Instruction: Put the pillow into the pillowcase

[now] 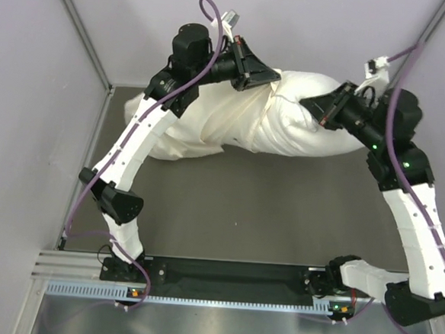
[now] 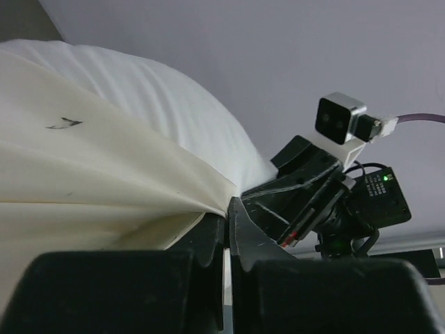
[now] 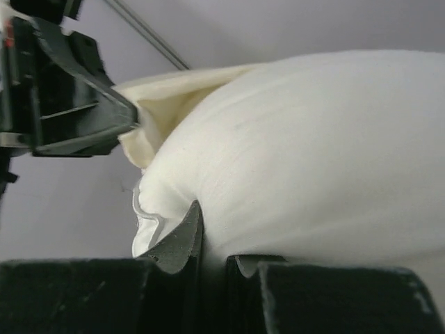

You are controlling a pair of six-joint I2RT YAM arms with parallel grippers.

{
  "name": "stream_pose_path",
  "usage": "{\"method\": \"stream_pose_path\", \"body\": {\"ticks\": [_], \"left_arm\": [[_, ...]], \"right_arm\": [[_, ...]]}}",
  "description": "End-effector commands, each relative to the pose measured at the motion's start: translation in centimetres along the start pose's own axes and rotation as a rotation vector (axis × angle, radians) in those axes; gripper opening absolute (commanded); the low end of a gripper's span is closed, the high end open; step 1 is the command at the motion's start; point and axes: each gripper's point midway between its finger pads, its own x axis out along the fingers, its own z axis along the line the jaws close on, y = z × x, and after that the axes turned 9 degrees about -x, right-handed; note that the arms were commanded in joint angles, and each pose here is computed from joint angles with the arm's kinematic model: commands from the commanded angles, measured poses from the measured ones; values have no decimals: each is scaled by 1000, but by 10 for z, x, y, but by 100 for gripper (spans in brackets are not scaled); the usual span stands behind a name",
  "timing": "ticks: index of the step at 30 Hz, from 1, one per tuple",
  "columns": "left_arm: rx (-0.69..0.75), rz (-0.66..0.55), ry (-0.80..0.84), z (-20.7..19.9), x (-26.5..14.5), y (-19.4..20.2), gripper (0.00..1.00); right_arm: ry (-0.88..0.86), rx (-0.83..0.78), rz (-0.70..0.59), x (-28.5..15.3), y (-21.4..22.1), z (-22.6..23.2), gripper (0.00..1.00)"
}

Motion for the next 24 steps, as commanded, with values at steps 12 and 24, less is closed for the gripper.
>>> {"method": "stream_pose_path", "body": {"ticks": [12, 24], "left_arm": [[249, -33, 374, -130, -65, 5, 0], [246, -48, 48, -36, -48, -5, 11]], "right_arm": [[133, -59, 68, -26, 20, -12, 0], [74, -118, -70, -58, -35, 24, 0]]}}
